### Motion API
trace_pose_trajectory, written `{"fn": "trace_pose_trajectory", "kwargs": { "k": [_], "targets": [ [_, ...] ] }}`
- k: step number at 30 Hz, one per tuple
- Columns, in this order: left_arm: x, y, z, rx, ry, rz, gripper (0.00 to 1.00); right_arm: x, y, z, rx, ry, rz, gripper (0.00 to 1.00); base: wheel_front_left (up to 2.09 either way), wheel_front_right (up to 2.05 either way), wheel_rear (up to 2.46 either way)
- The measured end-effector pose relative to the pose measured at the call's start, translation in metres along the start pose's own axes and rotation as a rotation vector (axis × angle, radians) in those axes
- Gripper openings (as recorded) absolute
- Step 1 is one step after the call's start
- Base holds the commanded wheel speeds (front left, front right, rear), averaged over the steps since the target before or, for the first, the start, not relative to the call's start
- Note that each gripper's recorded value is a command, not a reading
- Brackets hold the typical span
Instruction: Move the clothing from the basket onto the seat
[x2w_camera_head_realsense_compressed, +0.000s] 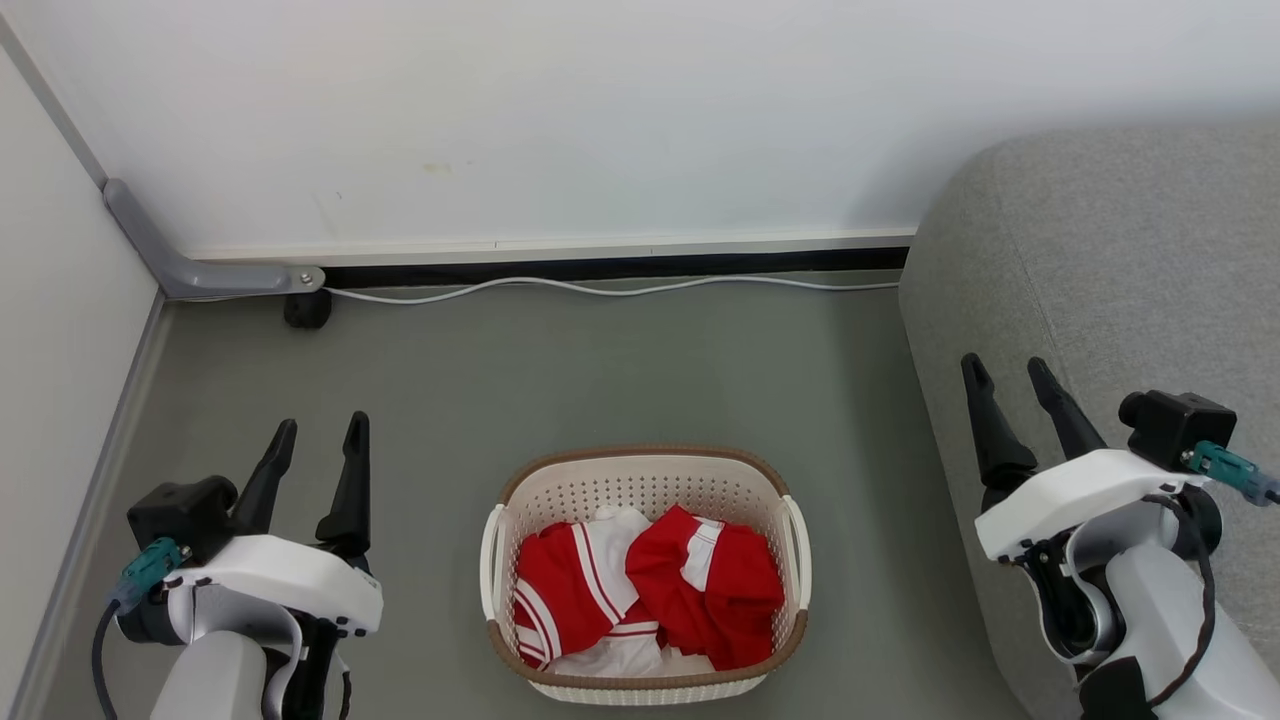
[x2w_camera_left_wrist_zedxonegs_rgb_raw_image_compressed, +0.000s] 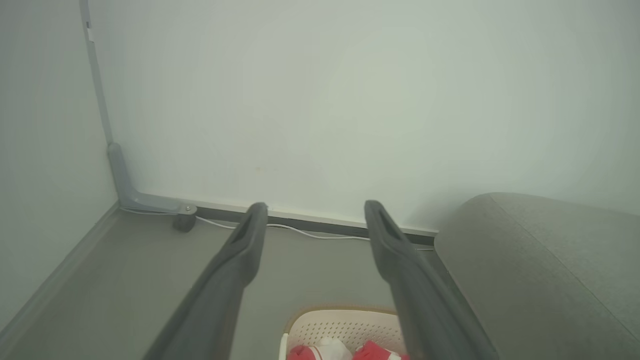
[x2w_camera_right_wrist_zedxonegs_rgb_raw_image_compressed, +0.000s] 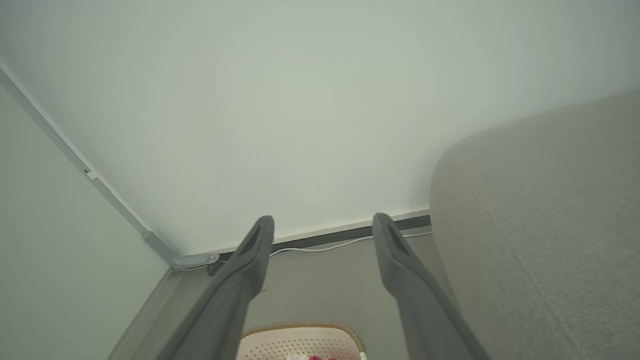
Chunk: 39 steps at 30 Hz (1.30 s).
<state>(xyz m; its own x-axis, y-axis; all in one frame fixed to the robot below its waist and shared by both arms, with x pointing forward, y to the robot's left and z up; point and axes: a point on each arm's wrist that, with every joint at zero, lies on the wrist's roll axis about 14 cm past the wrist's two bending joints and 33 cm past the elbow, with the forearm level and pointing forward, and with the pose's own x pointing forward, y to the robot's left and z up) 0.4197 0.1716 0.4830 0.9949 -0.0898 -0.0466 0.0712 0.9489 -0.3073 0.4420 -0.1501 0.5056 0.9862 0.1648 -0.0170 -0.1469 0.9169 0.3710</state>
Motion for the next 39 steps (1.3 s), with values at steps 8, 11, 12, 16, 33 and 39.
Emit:
{"fn": "trace_pose_trajectory", "kwargs": {
  "k": [8, 11, 12, 16, 33, 39],
  "targets": [
    [0.004, -0.002, 0.002, 0.083, -0.012, -0.014, 1.0, 0.005, 0.002, 0.008, -0.097, -0.024, 0.017, 1.0, 0.0, 0.0, 0.0],
    [0.006, -0.001, 0.004, 0.117, -0.017, -0.015, 1.0, 0.007, 0.001, 0.009, -0.131, -0.026, 0.019, 1.0, 0.0, 0.0, 0.0],
    [0.007, -0.001, 0.006, 0.128, -0.022, -0.017, 1.0, 0.007, 0.0, 0.009, -0.145, -0.025, 0.019, 1.0, 0.0, 0.0, 0.0],
    [0.009, -0.001, 0.009, 0.172, -0.036, -0.019, 1.0, 0.01, 0.001, 0.014, -0.193, -0.04, 0.026, 1.0, 0.0, 0.0, 0.0],
    [0.013, -0.001, 0.012, 0.233, -0.052, -0.015, 1.0, 0.012, -0.009, 0.03, -0.266, -0.083, 0.0, 1.0, 0.0, 0.0, 0.0],
    [0.014, -0.001, 0.011, 0.232, -0.049, -0.017, 1.0, 0.013, -0.009, 0.03, -0.263, -0.086, -0.001, 1.0, 0.0, 0.0, 0.0]
  ]
}}
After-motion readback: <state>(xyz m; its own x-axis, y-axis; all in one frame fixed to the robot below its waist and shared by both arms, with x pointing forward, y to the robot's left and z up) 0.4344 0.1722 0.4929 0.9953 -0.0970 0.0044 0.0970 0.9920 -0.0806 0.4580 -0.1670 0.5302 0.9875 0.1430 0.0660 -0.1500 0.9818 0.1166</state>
